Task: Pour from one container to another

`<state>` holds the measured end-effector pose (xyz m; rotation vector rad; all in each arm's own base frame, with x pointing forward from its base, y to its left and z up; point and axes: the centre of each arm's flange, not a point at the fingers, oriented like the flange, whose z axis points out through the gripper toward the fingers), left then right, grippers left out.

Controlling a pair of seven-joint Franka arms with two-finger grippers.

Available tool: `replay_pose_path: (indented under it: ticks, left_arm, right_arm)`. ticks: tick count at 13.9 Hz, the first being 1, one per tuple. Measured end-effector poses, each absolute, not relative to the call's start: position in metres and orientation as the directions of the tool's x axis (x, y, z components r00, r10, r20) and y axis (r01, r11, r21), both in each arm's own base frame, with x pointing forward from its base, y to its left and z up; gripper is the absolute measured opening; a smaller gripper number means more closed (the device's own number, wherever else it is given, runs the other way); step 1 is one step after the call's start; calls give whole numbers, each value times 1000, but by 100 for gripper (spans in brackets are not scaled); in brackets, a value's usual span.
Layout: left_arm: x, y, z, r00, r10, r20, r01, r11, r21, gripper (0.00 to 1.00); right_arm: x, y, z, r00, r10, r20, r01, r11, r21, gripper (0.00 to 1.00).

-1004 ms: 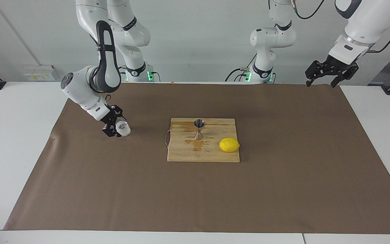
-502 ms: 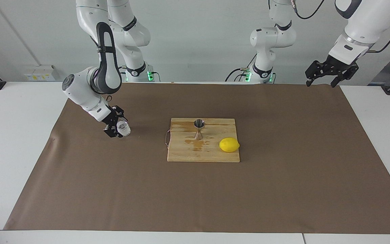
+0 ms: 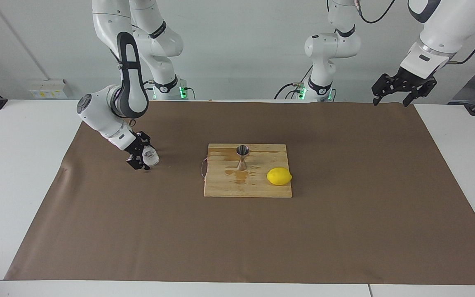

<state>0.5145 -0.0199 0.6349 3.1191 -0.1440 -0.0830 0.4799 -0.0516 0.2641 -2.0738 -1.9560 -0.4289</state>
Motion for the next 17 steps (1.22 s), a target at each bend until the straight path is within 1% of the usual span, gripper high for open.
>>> replay_pose_path:
  ticks: [3,4,9,12,17]
  left_arm:
    - [515,-20,635,994,-93,-52,-92,-996,20,100]
    - [515,-20,635,994,-93,-52,-92,-996,20,100]
    - [515,-20,635,994,-93,-52,-92,-996,20,100]
    - [515,-20,635,994,-93,-52,-92,-996,20,100]
    - [514,-20,635,994,-93,-52,-92,-996,20,100]
  right_arm:
    - [481,-51,268,59,918,393,997,-74,24,61]
    - [481,-52,269,60,917,395,997,-76,24,53]
    - [483,-50,270,70,911,406,996,-89,27,53]
    - [493,-41,281,53,910,411,996,-81,49,53]
    - [517,8,313,68,902,426,992,-106,68,53]
